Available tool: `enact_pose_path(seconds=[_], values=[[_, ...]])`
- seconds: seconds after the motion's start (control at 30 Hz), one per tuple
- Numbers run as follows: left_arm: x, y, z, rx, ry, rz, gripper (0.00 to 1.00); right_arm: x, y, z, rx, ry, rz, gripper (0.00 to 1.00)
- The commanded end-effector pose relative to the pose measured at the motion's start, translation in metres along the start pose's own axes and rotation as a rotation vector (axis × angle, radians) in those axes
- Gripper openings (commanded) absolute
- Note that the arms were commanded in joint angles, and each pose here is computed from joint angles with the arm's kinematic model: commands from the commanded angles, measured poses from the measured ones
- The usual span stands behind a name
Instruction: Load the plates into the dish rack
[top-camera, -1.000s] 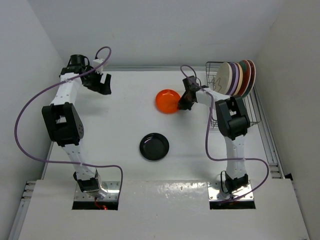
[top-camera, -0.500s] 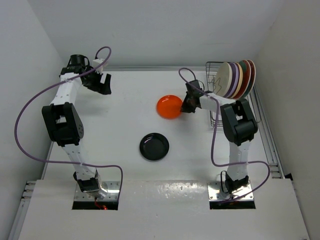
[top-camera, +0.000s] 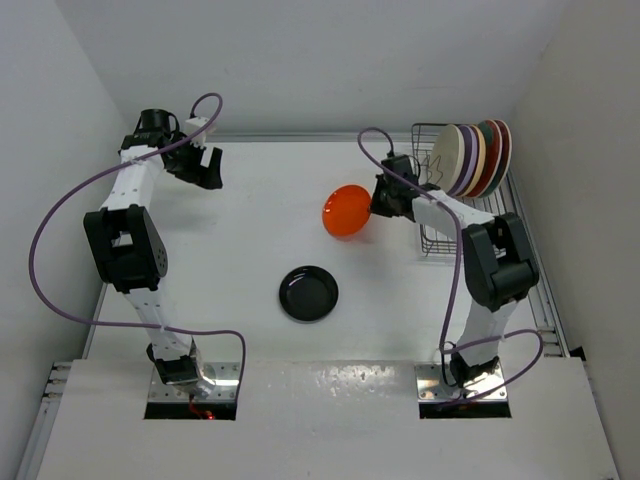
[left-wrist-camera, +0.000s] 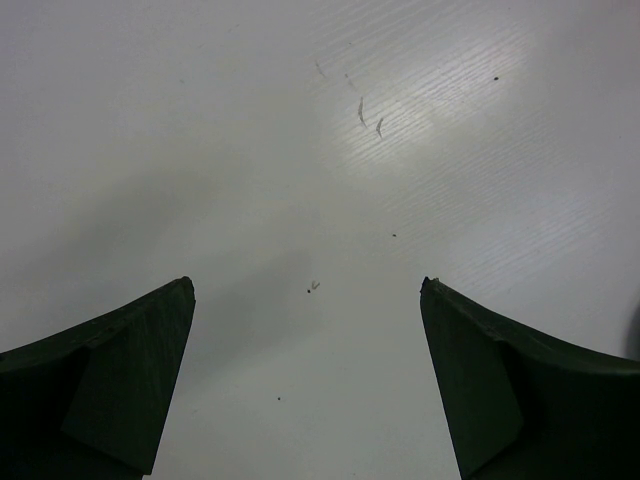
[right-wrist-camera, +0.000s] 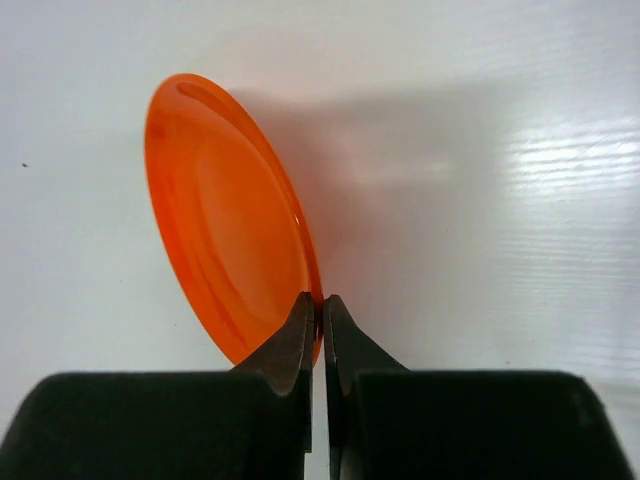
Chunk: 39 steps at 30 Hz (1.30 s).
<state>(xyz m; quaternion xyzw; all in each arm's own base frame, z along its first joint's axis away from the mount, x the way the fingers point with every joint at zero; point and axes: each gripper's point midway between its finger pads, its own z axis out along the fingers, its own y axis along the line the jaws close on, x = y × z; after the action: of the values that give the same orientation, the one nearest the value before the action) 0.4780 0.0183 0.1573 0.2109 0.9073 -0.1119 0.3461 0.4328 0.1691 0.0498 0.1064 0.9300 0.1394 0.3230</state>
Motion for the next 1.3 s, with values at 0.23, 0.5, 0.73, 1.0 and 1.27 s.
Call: enact_pose_path(seconds=[0.23,0.5,0.73,1.0,1.27], values=[[-0.018,-0.002,-0.023,-0.014,-0.059,0.048,1.00,-0.121,0.022,-0.088,-0.001,-0.383,-0.115,0.00],[-0.016,0.004,-0.024,-0.047,-0.042,0.058,1.00,-0.240,-0.052,-0.190,0.342,-0.691,-0.124,0.00],[-0.004,0.030,-0.030,-0.187,0.036,0.102,1.00,-0.282,-0.110,-0.228,0.700,-0.770,-0.268,0.00],[0.015,0.025,-0.031,-0.207,0.176,0.221,1.00,-0.265,-0.134,-0.179,0.767,-0.653,-0.358,0.00],[0.083,-0.091,0.007,0.256,0.354,0.373,1.00,-0.254,-0.146,-0.146,0.795,-0.596,-0.369,0.00]])
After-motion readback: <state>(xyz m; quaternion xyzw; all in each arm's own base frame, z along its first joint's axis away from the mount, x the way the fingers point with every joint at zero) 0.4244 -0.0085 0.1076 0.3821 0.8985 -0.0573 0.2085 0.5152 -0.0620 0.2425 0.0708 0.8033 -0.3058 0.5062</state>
